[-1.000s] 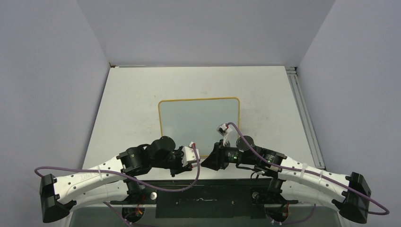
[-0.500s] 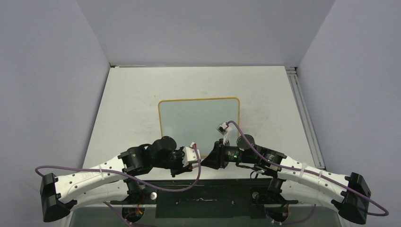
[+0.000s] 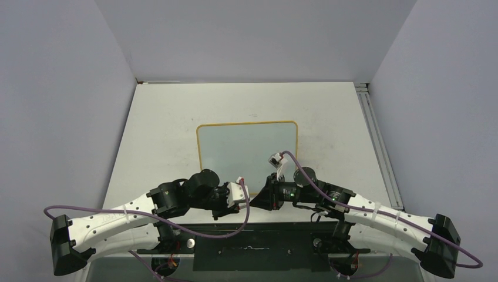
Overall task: Write a sentence on the whiteboard
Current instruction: Open the whiteboard marker at the center of the board, then place the pen cap at the center of the board.
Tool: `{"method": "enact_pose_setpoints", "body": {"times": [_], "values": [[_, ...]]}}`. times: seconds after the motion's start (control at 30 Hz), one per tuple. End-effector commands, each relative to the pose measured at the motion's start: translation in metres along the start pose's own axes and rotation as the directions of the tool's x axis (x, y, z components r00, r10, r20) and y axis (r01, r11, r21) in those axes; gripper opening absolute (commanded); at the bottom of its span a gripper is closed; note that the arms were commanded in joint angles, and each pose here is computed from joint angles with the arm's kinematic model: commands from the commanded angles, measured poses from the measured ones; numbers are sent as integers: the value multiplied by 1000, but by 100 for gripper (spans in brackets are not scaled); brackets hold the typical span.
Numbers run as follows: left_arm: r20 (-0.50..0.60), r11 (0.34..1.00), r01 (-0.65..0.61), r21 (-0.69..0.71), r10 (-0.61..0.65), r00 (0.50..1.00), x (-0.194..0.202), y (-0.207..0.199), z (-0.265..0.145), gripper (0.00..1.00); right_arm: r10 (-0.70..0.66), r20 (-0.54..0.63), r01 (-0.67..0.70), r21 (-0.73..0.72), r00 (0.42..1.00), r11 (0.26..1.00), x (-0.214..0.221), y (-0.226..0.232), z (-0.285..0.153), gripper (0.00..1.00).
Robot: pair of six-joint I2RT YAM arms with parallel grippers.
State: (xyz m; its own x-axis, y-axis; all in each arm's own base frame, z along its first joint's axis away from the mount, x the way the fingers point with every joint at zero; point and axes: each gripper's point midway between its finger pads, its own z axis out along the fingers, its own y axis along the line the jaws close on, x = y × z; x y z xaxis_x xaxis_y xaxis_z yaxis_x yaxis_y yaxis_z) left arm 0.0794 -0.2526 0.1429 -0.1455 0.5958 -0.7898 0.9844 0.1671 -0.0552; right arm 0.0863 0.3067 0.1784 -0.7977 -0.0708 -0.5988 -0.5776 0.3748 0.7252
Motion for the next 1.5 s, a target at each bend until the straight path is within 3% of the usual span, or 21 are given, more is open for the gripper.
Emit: {"method": "enact_pose_setpoints", "body": {"times": [0.0,0.4,0.97,1.2,1.33,1.47], "values": [[94,1000,-16,-26,19,995,-33,5,-7,0,-85,71,85,1,994,996,-26,13,-13,5],[87,998,-14,-60,19,996,-30,11,-6,0,-224,92,214,106,970,971,-61,27,-58,5],[95,997,-19,-78,26,995,-31,13,-8,0,-306,92,299,82,947,951,-81,67,-98,5],[108,996,-14,-93,24,994,-33,15,-12,0,-323,59,306,200,944,931,-82,52,-113,5],[151,990,36,-135,-15,988,-41,23,-22,0,-331,70,305,242,941,921,-87,47,-117,5],[321,975,149,-164,-90,943,-75,43,-47,0,-334,97,292,302,938,907,-94,38,-119,5]]}}
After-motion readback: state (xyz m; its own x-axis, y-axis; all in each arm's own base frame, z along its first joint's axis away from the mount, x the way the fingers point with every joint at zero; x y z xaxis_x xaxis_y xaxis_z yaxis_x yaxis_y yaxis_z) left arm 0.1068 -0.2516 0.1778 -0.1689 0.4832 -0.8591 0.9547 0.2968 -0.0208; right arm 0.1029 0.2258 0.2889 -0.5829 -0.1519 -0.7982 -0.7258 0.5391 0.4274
